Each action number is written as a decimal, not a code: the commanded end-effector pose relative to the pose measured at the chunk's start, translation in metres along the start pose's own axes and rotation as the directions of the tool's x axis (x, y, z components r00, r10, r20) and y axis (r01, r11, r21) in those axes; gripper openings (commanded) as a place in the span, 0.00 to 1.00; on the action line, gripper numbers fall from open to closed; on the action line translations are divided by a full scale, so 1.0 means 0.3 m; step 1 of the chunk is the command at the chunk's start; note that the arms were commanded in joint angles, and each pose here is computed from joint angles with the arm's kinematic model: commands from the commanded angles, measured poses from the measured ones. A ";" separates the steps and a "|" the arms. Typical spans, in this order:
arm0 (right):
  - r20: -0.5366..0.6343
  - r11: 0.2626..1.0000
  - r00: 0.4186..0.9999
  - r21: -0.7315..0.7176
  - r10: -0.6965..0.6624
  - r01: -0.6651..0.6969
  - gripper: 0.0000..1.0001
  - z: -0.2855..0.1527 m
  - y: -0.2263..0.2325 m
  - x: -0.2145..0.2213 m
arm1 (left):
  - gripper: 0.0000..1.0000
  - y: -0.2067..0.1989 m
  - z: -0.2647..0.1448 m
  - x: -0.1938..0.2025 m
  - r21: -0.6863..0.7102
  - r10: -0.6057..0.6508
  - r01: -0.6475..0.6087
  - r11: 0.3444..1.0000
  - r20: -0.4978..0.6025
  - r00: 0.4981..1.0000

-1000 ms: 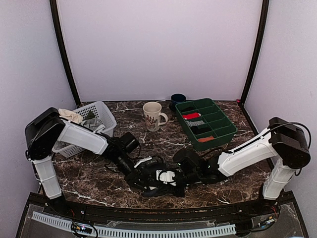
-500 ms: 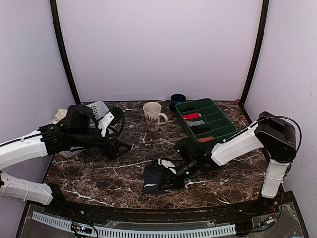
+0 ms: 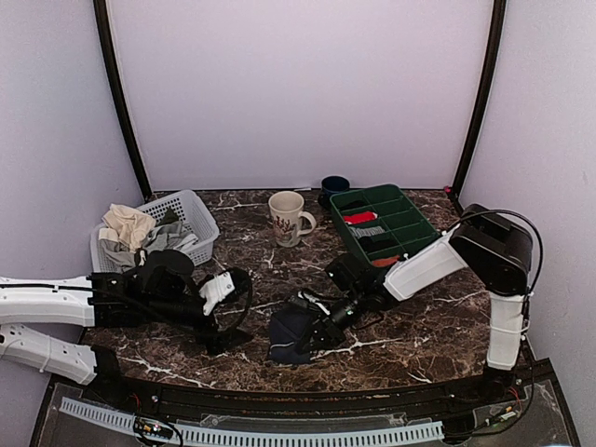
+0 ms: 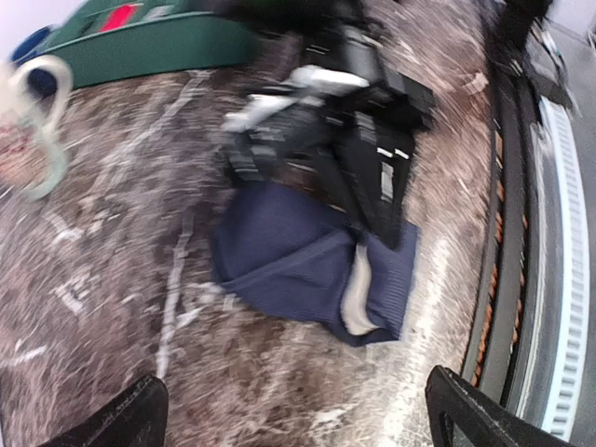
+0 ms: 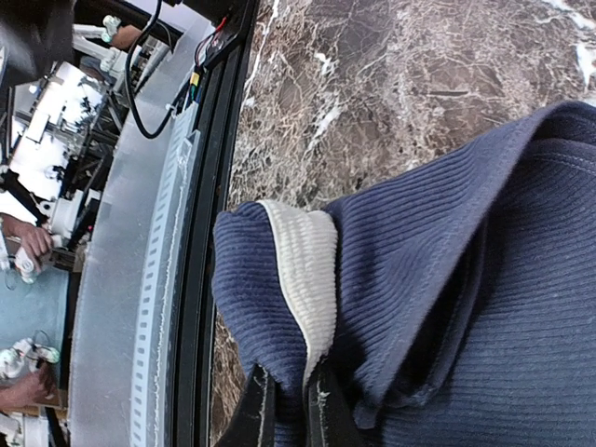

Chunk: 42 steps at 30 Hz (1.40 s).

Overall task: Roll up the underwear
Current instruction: Roll the underwear at the center of the board.

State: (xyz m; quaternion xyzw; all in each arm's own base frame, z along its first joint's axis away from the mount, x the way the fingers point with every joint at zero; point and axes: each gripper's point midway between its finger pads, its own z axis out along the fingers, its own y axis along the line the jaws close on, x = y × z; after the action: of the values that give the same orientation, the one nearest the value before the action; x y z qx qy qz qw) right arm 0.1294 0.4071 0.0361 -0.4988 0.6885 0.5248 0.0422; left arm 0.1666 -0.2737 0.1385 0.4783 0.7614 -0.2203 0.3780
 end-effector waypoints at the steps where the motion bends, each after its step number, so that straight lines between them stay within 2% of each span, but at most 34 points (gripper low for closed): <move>1: -0.072 0.987 0.984 0.007 0.163 -0.163 0.00 0.019 -0.062 0.100 | 0.98 -0.108 0.082 -0.019 0.061 0.230 -0.233 0.971 0.049 0.972; 7: -0.100 0.973 0.968 0.013 0.231 -0.230 0.00 0.029 -0.097 0.141 | 0.91 -0.233 0.205 -0.004 0.154 0.403 -0.404 0.902 0.037 0.914; 10: -0.103 0.969 0.963 0.031 0.249 -0.247 0.00 0.029 -0.116 0.150 | 0.81 -0.274 0.257 0.004 0.197 0.456 -0.454 0.869 0.039 0.889; 13: -0.100 0.964 0.959 0.036 0.265 -0.263 0.00 0.024 -0.128 0.148 | 0.68 -0.275 0.308 0.012 0.199 0.476 -0.470 0.860 0.019 0.879; 20: -0.085 0.967 0.963 0.052 0.255 -0.251 0.00 0.011 -0.133 0.128 | 0.56 -0.270 0.392 0.095 0.231 0.456 -0.425 0.875 -0.098 0.885; 21: -0.086 0.967 0.963 0.054 0.253 -0.249 0.00 0.009 -0.134 0.130 | 0.53 -0.268 0.399 0.116 0.236 0.444 -0.408 0.882 -0.126 0.887; 23: -0.089 0.968 0.964 0.056 0.249 -0.244 0.00 0.008 -0.133 0.133 | 0.41 -0.263 0.405 0.148 0.244 0.410 -0.364 0.899 -0.172 0.896; 28: -0.090 0.973 0.970 0.069 0.225 -0.219 0.01 -0.002 -0.129 0.126 | 0.19 -0.247 0.375 0.175 0.265 0.261 -0.200 0.943 -0.219 0.940; 31: -0.060 0.980 0.983 0.107 0.174 -0.167 0.11 -0.026 -0.120 0.091 | 0.04 -0.258 0.346 0.192 0.338 0.161 -0.071 0.939 -0.248 0.955; 35: 0.032 0.975 0.998 0.212 0.061 -0.066 0.28 -0.090 -0.100 0.011 | 0.00 -0.260 0.330 0.182 0.431 0.000 0.131 0.893 -0.290 0.957; 38: 0.100 0.957 0.994 0.290 -0.041 0.010 0.34 -0.159 -0.055 -0.040 | 0.00 -0.249 0.330 0.165 0.479 -0.091 0.243 0.844 -0.318 0.944; 42: 0.115 0.915 0.980 0.388 -0.163 0.107 0.42 -0.214 0.005 -0.041 | 0.00 -0.250 0.335 0.160 0.545 -0.164 0.356 0.759 -0.370 0.915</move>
State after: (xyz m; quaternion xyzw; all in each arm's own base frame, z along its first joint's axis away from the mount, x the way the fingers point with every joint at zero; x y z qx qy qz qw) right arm 0.1518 0.3723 0.0574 -0.4764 0.7388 0.4572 0.1349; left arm 0.1484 -0.3603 0.0456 0.5306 0.7461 -0.3656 0.1675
